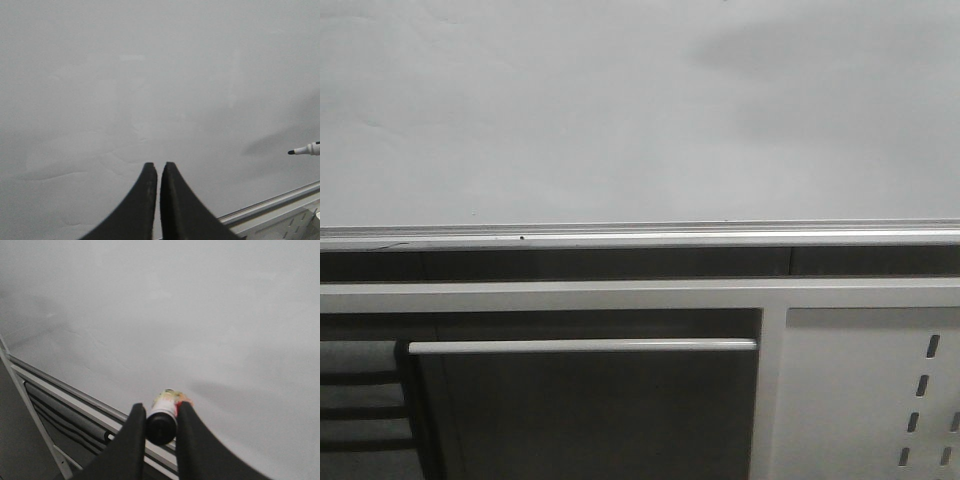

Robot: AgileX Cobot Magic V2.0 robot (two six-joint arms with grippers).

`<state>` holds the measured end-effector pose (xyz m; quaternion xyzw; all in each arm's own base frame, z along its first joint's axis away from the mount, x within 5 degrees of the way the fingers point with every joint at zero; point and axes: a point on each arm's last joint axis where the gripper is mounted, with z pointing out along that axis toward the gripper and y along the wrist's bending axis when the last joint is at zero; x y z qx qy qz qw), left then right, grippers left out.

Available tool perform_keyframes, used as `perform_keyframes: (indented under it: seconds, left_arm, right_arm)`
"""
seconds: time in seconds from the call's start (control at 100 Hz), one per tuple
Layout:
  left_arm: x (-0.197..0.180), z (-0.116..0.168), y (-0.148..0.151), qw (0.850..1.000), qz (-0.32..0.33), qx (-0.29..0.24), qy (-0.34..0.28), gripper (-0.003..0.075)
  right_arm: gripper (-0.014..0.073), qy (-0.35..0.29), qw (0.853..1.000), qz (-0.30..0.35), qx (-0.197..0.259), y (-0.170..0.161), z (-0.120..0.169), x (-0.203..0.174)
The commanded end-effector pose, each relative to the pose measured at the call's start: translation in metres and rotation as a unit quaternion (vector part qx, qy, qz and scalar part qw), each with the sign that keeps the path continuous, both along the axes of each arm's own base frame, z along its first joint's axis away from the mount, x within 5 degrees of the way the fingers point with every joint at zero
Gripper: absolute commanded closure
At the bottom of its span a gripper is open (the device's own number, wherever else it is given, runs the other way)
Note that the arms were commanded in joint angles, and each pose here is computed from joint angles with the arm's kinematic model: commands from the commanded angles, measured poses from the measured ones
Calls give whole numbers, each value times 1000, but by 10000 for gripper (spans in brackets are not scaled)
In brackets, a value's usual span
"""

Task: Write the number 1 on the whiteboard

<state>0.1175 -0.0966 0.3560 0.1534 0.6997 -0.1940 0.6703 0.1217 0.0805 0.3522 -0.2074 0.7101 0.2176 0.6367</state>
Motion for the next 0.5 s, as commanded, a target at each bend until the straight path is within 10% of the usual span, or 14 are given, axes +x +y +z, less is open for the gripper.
perform_keyframes:
  seconds: [0.0, 0.49]
  left_arm:
    - [-1, 11, 2, 1000, 6, -8, -19, 741]
    - [0, 11, 3, 1000, 13, -8, -18, 741]
  right_arm:
    - [645, -59, 998, -10, 16, 3, 24, 5]
    - [645, -107, 994, 1, 5, 30, 24, 22]
